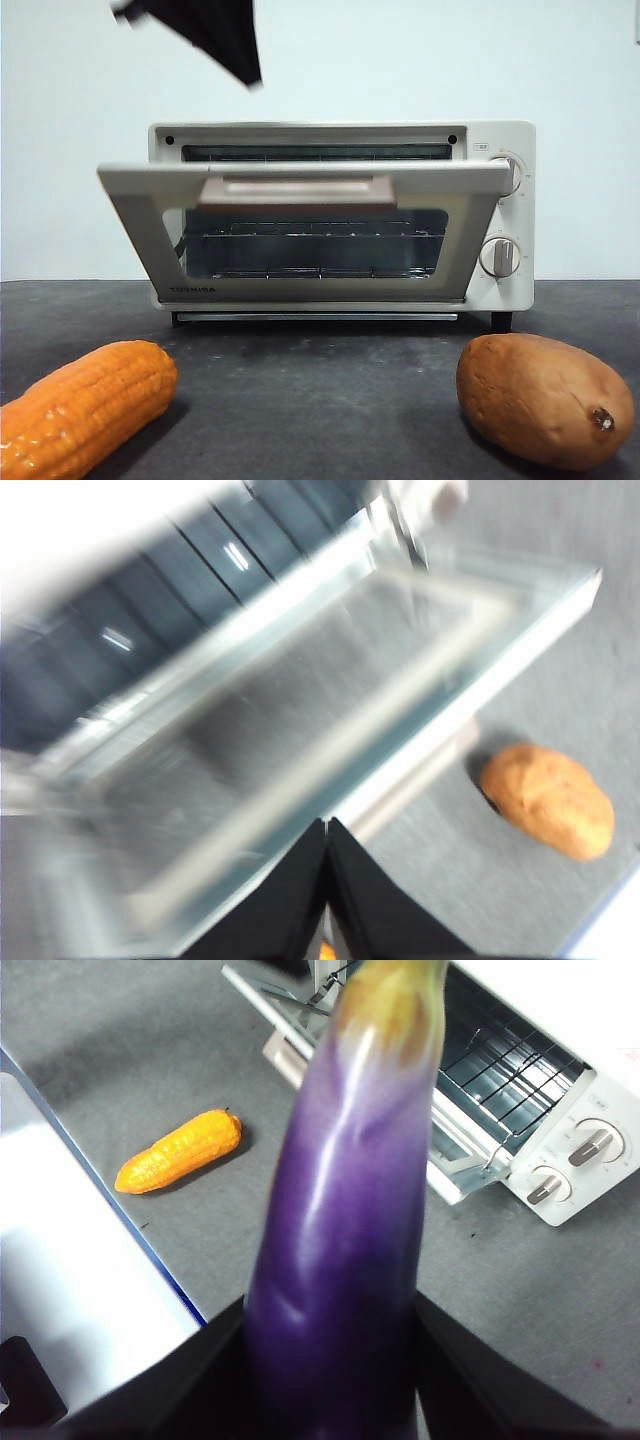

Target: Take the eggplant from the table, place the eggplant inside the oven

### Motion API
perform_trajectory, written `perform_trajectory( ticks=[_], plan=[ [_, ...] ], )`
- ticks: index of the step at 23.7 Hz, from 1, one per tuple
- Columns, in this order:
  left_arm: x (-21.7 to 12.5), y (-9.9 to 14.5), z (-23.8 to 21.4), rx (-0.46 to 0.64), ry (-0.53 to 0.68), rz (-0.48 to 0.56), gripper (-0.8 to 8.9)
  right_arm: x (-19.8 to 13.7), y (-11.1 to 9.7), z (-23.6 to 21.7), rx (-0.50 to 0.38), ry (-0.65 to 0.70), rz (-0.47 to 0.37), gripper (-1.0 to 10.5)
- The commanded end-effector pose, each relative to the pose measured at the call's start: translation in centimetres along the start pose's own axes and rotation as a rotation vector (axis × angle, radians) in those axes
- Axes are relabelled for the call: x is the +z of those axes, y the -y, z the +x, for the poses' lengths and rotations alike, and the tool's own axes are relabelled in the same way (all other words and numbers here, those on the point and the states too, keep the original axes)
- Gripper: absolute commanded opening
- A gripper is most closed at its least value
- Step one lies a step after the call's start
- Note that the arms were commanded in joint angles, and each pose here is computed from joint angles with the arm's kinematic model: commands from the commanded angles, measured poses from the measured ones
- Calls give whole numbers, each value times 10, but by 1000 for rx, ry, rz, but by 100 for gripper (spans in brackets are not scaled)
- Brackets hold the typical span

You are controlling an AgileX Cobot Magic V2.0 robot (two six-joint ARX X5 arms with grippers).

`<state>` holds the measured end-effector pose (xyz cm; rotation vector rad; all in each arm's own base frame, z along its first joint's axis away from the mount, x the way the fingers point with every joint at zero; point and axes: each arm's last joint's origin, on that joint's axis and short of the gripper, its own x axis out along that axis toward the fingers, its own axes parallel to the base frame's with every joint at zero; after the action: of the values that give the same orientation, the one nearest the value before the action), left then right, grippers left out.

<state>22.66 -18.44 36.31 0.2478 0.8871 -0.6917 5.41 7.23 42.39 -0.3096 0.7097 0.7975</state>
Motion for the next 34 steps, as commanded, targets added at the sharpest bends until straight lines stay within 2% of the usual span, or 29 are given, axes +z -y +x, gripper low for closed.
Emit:
perform_trajectory(
  ticks=[1,11,18,23,24,28,34],
  plan=[
    [-4,1,-9,48,39,8,4,2,-1,4,0,-53,-27,182],
    [-53,-12,-32,180,232,-87,4,29,-8,44,0,-114,-122,182],
    [-104,-34,-21,245,261,-210,4,54,-15,93,4,-144,-209,182],
    [-132,-49,-6,284,286,-302,4,71,-21,145,-2,-180,-260,182],
    [-136,-51,-4,290,292,-316,4,74,-21,155,-17,-184,-264,182],
    [-159,-65,12,295,324,-414,4,88,-24,223,-175,-189,-340,182],
    [-172,-79,17,321,312,-474,4,90,-19,313,-395,-209,-528,182]
  ],
)
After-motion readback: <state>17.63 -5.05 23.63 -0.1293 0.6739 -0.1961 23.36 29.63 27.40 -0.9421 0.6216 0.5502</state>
